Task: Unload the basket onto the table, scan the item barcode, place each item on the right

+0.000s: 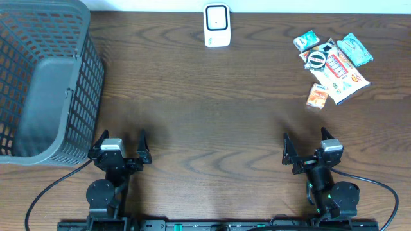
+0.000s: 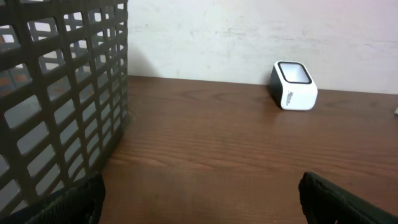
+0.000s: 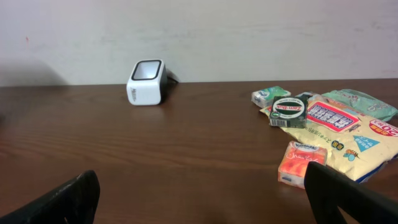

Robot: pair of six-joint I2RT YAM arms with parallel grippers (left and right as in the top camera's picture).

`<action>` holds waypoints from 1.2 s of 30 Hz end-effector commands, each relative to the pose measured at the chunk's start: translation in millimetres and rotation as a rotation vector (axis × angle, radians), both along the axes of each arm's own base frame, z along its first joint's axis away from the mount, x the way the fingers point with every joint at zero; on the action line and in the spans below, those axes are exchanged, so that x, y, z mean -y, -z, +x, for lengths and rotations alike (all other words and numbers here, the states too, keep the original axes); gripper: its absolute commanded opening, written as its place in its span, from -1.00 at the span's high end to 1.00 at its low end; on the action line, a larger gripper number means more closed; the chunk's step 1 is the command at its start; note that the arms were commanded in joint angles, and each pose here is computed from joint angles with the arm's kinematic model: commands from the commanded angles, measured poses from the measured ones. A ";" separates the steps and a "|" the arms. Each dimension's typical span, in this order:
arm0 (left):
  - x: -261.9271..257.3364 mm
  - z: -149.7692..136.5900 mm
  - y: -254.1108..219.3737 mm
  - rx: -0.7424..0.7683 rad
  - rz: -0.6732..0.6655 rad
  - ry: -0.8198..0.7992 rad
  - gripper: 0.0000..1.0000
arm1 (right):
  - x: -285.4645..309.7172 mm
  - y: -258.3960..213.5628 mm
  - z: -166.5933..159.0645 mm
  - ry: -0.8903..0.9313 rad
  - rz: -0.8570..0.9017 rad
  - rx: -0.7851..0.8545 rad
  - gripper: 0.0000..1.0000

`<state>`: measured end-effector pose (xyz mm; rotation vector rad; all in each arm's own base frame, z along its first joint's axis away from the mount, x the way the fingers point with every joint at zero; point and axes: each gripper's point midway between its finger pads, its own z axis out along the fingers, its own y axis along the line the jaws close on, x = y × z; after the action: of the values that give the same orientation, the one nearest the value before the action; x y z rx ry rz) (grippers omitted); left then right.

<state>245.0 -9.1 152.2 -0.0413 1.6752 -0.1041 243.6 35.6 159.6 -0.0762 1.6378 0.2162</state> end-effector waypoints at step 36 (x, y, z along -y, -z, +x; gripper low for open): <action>-5.6 -1.2 15.4 -0.048 0.052 -0.019 -0.96 | 1.9 0.2 0.0 0.006 -0.012 0.003 -0.98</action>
<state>245.0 -6.6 152.3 -0.0242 1.6757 -0.0684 243.6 35.7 159.6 -0.0765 1.6378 0.2165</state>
